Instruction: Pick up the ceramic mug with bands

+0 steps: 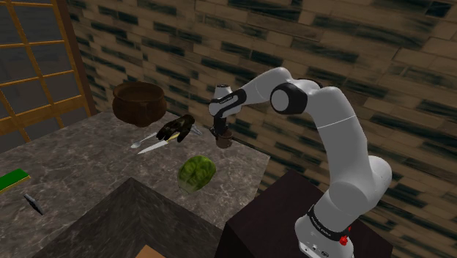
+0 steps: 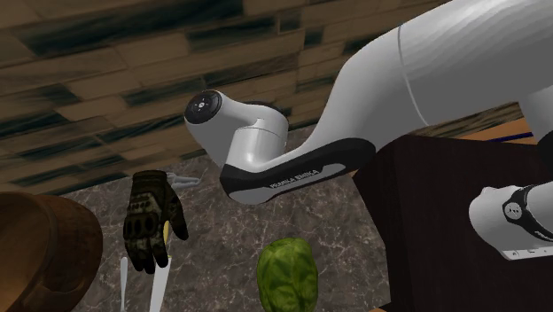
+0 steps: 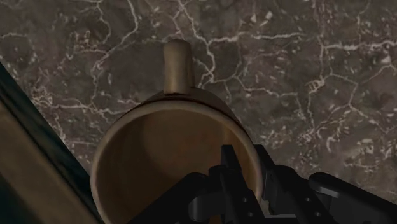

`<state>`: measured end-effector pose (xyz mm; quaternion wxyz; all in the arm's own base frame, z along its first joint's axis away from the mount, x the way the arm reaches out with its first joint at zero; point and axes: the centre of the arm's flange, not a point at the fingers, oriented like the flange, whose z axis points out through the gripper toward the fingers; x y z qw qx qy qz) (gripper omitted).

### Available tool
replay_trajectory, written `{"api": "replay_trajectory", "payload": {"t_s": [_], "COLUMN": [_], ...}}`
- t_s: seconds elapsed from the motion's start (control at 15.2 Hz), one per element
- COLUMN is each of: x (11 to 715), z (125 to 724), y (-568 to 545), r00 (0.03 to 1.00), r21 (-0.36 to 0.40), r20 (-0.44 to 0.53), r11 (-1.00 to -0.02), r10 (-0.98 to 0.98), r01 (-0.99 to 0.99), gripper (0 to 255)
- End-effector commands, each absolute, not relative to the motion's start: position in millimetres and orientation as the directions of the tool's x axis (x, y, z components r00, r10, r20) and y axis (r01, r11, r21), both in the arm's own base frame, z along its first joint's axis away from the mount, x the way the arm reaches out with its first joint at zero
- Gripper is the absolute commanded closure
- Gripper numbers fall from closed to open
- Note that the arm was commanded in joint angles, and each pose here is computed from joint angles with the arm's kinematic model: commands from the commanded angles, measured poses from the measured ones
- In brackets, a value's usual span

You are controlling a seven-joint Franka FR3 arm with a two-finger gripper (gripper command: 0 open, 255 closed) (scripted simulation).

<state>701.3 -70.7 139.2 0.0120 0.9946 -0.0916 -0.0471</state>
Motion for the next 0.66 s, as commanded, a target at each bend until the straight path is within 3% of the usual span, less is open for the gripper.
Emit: {"api": "replay_trajectory", "payload": {"t_s": [0.0,0.59], "x": [700.6,700.6], "z": [150.0,187.8], "y": [-69.8,-69.8], "r00": [0.979,0.979], "r21": [0.032,0.032], "r20": [-0.091,-0.091], "r11": [-0.983,-0.983], "r10": [-0.183,-0.183], "r01": [-0.181,-0.181], "gripper": [255,255]}}
